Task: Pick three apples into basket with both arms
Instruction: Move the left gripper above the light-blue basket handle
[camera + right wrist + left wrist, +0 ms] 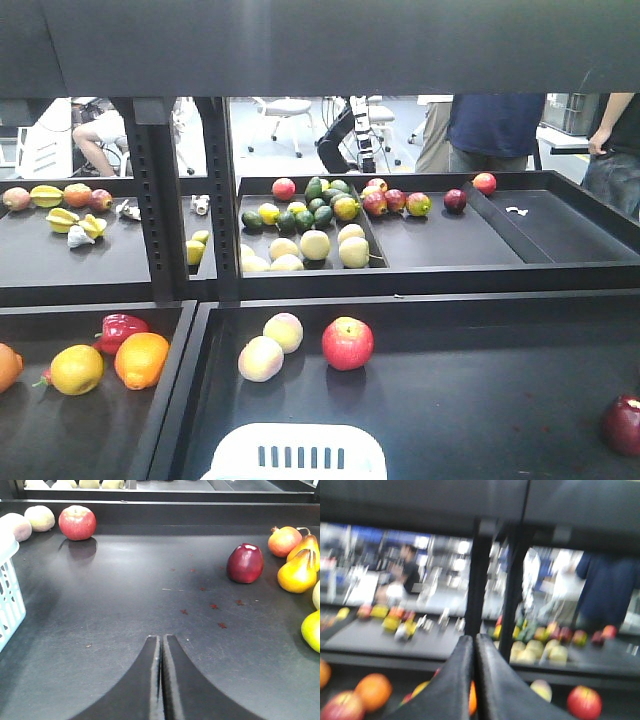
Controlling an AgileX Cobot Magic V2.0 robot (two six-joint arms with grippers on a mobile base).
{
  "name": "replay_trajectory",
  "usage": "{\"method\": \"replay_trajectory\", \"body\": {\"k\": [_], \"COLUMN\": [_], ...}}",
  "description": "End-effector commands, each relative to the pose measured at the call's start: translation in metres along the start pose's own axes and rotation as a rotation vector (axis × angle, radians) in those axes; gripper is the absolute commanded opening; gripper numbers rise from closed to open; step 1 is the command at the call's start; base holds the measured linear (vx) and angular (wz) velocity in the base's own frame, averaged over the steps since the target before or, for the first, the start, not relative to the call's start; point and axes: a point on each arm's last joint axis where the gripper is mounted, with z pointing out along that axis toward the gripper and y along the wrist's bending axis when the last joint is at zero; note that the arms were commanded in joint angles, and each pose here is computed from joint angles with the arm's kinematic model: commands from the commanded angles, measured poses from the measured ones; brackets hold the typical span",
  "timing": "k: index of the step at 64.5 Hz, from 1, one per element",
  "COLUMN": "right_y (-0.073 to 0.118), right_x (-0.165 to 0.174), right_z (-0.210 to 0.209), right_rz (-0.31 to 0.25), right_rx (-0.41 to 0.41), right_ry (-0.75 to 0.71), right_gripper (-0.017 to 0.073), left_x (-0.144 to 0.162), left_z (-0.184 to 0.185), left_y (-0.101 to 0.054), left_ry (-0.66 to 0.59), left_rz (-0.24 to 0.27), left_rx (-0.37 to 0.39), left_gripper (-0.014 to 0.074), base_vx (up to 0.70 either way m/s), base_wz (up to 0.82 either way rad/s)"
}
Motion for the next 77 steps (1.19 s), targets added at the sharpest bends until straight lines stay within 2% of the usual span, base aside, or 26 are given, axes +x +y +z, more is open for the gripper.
{"method": "replay_trajectory", "body": {"k": [1,5,10,14,19,21,24,26,29,34,37,41,45,53,59,67,77], "right_y": [0.000,0.000,0.000,0.000,0.000,0.000,0.000,0.000,0.000,0.000,0.000,0.000,0.000,0.000,0.000,0.000,0.000], "right_x": [-0.007,-0.007,-0.007,-0.007,-0.007,-0.007,-0.007,-0.007,-0.007,-0.007,-0.007,-0.007,-0.007,-0.007,-0.007,-0.007,-0.007], "right_z": [0.000,0.000,0.000,0.000,0.000,0.000,0.000,0.000,0.000,0.000,0.000,0.000,0.000,0.000,0.000,0.000,0.000], "right_rz": [-0.003,-0.003,-0.003,-0.003,-0.003,-0.003,-0.003,-0.003,-0.003,-0.003,-0.003,-0.003,-0.003,-0.003,-0.003,-0.003,-0.003], "right_rx": [0.006,0.006,0.006,0.006,0.006,0.006,0.006,0.006,0.006,0.006,0.006,0.006,0.006,0.006,0.006,0.006,0.006], "right_ry": [-0.073,-0.075,-0.077,-0.076,-0.076,-0.076,-0.076,-0.076,-0.076,-0.075,-0.075,-0.075,-0.075,-0.075,-0.074,-0.074,-0.074], "right_gripper": [-0.0001,-0.0001,-0.0001,-0.0001,-0.0001,-0.0001,-0.0001,-0.0001,-0.0001,-0.0001,-0.0001,-0.0001,-0.0001,-0.0001,-0.0001,-0.0001,-0.0001], "left_x": [-0.038,-0.049,-0.064,-0.068,-0.072,-0.074,-0.073,-0.074,-0.075,-0.071,-0.067,-0.060,-0.052,-0.042,-0.039,-0.037,-0.038], "left_z": [0.011,0.020,0.033,0.046,0.061,0.066,0.075,0.080,0.086,0.097,0.101,0.106,0.112,0.121,0.126,0.128,0.128], "left_y": [-0.004,-0.006,-0.010,-0.013,-0.020,-0.023,-0.029,-0.034,-0.040,-0.053,-0.059,-0.064,-0.069,-0.074,-0.076,-0.077,-0.077], "left_ry": [0.047,0.119,0.213,0.338,0.446,0.468,0.508,0.522,0.529,0.546,0.571,0.611,0.639,0.651,0.635,0.637,0.636], "left_rz": [0.010,0.016,0.072,0.173,0.273,0.297,0.302,0.289,0.258,0.178,0.167,0.188,0.236,0.304,0.315,0.306,0.304], "left_rx": [-0.014,-0.026,-0.021,0.011,0.093,0.137,0.197,0.249,0.313,0.451,0.531,0.629,0.736,0.880,0.930,0.936,0.937], "left_gripper": [-0.0008,-0.0008,-0.0008,-0.0008,-0.0008,-0.0008,-0.0008,-0.0008,-0.0008,-0.0008,-0.0008,-0.0008,-0.0008,-0.0003,0.0011,0.0055,0.0203], "base_vx": [0.00,0.00,0.00,0.00,0.00,0.00,0.00,0.00,0.00,0.00,0.00,0.00,0.00,0.00,0.00,0.00,0.00], "base_wz": [0.00,0.00,0.00,0.00,0.00,0.00,0.00,0.00,0.00,0.00,0.00,0.00,0.00,0.00,0.00,0.00,0.00]}}
